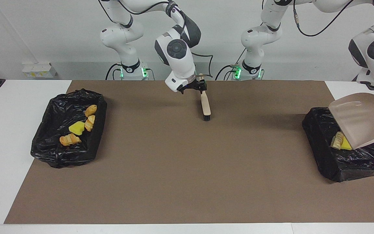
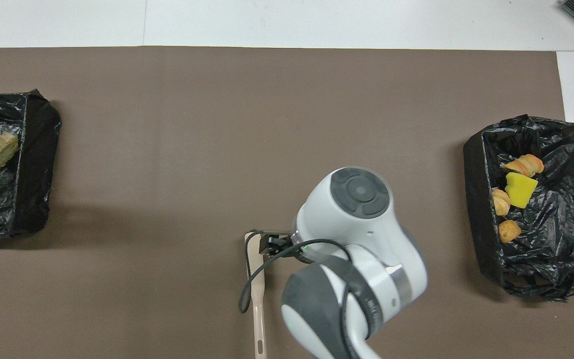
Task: Sweep and dump trash in bin
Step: 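Bring the empty dustpan back over the table with the left gripper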
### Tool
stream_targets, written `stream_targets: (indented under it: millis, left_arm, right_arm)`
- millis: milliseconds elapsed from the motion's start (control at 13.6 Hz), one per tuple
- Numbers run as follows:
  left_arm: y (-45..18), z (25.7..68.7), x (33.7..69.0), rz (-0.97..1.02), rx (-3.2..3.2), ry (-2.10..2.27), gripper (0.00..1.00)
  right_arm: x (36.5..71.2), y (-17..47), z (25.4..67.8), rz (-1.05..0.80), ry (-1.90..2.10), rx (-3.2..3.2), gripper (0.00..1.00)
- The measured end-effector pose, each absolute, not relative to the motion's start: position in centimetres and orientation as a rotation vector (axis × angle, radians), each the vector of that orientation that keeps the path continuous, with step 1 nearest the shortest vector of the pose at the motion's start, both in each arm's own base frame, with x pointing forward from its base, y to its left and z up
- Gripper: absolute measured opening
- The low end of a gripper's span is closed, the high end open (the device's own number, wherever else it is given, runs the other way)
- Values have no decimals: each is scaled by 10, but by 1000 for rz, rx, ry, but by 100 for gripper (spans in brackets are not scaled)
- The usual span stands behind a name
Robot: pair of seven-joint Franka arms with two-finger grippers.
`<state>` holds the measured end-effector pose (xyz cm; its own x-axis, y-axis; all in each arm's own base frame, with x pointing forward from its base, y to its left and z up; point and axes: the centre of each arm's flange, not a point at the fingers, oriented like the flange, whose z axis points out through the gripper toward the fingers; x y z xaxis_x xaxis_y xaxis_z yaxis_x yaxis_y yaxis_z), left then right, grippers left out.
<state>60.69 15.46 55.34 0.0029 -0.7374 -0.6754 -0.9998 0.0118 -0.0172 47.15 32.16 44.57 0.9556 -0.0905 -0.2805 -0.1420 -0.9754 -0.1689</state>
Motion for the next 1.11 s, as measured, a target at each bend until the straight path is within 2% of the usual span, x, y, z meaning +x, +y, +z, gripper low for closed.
stream_targets:
  millis: [369,590,885,1106]
  left_arm:
    - [61,514,598,508,-2114,1792,31]
    - [-25,481,579,423,-2368,1639,31]
    - [-185,432,541,313,-2674,1225,31]
    - [-257,415,520,228,-2892,951,31]
  right_arm:
    - [533,209,470,254,118,-2991,100]
    - [558,138,484,196,94,-3064,100]
    - [579,41,503,113,136,-3109,100]
    - [582,6,510,85,199,-3152,100]
